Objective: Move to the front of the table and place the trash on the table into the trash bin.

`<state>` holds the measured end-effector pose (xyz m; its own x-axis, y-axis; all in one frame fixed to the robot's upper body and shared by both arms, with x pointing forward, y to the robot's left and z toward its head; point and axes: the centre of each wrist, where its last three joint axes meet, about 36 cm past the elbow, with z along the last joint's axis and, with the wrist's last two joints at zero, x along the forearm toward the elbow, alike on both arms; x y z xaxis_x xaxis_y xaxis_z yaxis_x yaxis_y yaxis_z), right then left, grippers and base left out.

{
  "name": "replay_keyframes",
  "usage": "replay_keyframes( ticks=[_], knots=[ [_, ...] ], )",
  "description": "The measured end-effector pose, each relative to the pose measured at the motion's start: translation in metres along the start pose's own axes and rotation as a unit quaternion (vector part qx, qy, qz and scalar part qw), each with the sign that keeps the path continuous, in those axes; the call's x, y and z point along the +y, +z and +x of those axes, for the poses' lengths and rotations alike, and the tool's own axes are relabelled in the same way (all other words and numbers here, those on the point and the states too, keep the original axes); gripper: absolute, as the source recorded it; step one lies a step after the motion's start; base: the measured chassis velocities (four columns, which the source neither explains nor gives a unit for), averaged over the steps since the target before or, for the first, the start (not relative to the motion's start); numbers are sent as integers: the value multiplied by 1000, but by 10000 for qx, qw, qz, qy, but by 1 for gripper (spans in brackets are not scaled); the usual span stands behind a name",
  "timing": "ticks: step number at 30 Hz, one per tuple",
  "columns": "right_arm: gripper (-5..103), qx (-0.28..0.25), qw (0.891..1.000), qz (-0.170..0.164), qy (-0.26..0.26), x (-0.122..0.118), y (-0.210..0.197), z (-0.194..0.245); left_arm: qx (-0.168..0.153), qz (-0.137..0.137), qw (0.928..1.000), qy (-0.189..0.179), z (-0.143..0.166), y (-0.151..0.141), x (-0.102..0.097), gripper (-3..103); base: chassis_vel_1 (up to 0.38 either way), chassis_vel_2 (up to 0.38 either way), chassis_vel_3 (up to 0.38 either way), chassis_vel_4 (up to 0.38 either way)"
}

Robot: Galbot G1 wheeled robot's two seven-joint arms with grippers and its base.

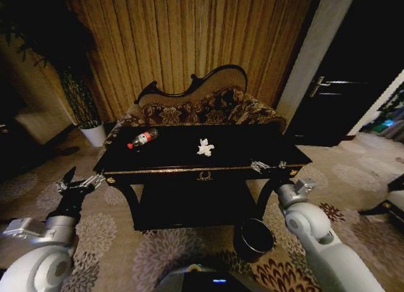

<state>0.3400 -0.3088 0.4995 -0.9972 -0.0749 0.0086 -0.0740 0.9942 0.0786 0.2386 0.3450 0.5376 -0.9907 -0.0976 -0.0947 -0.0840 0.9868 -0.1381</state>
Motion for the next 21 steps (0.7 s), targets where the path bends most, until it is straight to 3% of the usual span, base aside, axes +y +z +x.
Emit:
replay_keyframes(
  ticks=[10,17,21],
  knots=[
    [100,174,9997,66,-159,5,-5,2,-7,6,10000,18,0,-1,-1,100,-70,67,71,-68],
    [100,452,9947,-78,-924,7,-33,-6,-1,30,10000,-25,1,0,0,100,0,0,0,0],
    [100,608,9897,56,-1292,3,-52,-16,-10,50,10000,-68,3,1,1,100,0,0,0,0]
  ],
)
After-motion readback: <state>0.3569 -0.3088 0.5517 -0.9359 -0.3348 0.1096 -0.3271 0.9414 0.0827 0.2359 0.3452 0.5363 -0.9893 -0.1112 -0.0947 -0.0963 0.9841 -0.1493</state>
